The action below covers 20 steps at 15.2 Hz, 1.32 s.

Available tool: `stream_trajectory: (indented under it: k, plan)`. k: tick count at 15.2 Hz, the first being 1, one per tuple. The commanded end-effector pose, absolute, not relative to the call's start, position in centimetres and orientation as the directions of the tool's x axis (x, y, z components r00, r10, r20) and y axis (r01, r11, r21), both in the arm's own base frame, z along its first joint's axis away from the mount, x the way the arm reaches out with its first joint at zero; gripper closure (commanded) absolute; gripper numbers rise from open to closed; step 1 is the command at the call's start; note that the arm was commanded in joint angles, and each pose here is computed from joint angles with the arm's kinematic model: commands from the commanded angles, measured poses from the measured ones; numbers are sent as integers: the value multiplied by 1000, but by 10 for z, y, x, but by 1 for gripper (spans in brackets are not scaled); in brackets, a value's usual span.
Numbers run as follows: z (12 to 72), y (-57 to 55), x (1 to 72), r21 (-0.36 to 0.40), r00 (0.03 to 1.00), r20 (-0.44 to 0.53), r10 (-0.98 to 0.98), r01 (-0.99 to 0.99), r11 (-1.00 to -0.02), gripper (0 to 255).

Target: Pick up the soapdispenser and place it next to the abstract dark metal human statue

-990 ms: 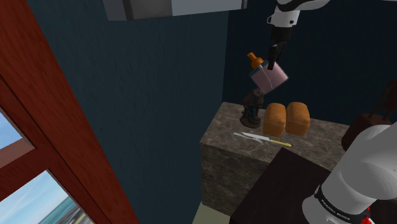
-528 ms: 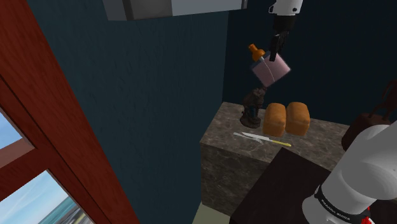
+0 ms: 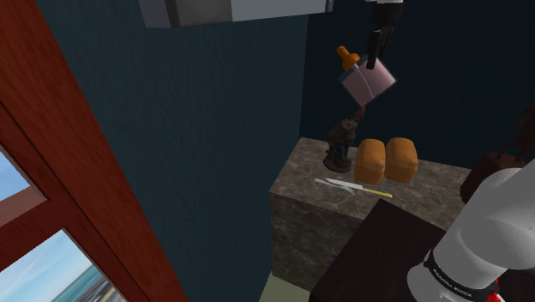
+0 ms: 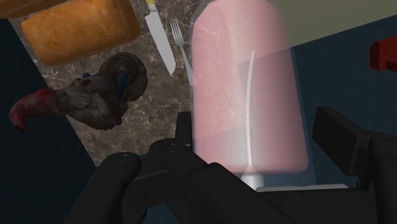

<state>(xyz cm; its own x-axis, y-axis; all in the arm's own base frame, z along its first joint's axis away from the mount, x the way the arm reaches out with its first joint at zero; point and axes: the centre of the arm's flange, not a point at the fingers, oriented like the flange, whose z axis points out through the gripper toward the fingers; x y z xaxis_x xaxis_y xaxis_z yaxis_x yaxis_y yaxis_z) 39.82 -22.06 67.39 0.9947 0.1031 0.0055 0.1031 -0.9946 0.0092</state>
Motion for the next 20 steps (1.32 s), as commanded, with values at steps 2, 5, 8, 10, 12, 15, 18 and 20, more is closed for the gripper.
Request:
stream_trajectory:
  k: [2,5,8,10,12,15,18,20]
  plan:
    - [690,-222,398,9,995,6,103,103,-995,255]
    - [706,-222,398,9,995,6,103,103,-995,255]
    - [722,-222,398,9,995,6,103,103,-995,255]
    - [732,-222,398,9,995,6,103,103,-995,255]
    - [743,-222,398,9,995,6,103,103,-995,255]
    - [759,-222,398,9,995,6,103,103,-995,255]
    - [774,-222,398,9,995,6,103,103,-995,255]
    - [785,-222,398,9,995,6,103,103,-995,255]
